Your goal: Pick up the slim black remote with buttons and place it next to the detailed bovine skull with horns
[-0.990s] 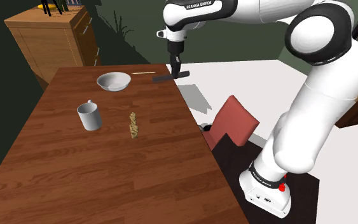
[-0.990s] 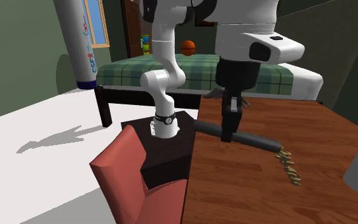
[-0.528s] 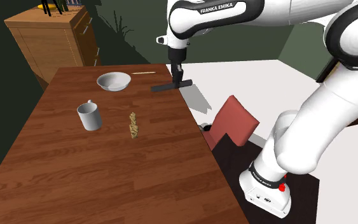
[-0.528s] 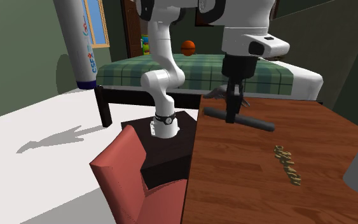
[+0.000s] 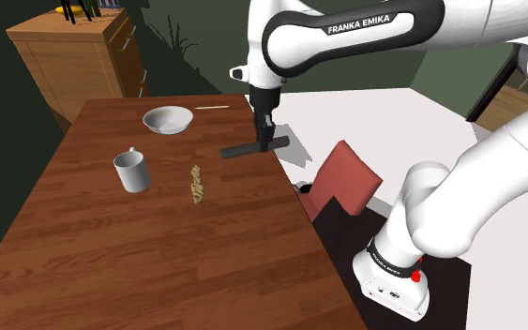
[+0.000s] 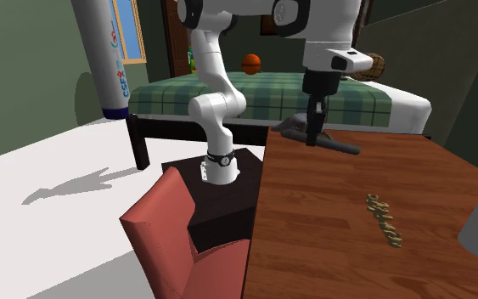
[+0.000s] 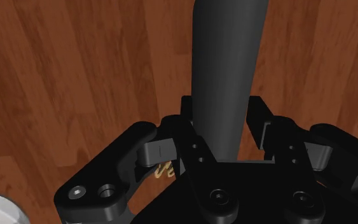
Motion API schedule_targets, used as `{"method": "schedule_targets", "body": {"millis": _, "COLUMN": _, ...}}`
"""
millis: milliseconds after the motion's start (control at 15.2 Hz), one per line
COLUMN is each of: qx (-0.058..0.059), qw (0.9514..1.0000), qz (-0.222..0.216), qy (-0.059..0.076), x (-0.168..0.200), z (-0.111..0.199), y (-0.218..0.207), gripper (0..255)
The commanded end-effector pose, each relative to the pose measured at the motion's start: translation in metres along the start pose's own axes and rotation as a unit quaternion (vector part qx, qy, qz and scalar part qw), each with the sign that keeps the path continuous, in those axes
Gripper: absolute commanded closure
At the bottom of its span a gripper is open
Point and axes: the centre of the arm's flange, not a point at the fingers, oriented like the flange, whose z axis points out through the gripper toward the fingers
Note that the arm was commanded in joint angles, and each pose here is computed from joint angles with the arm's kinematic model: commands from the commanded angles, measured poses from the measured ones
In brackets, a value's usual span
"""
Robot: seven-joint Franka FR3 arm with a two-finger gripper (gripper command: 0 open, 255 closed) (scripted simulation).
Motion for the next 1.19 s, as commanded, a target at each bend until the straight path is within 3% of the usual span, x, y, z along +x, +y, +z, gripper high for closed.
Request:
{"method": "schedule_targets", "body": {"millis": 0, "qx": 0.000, "qw": 1.0000, "qz": 0.001, "qy": 0.000, "x": 0.003, "z": 0.002, "y": -0.027, "gripper": 255}}
{"method": "schedule_targets", "body": {"millis": 1122, "qx": 0.000, "qw": 1.0000, "qz": 0.001, "qy": 0.000, "x": 0.032, "z": 0.020, "y": -0.248, "gripper": 255}}
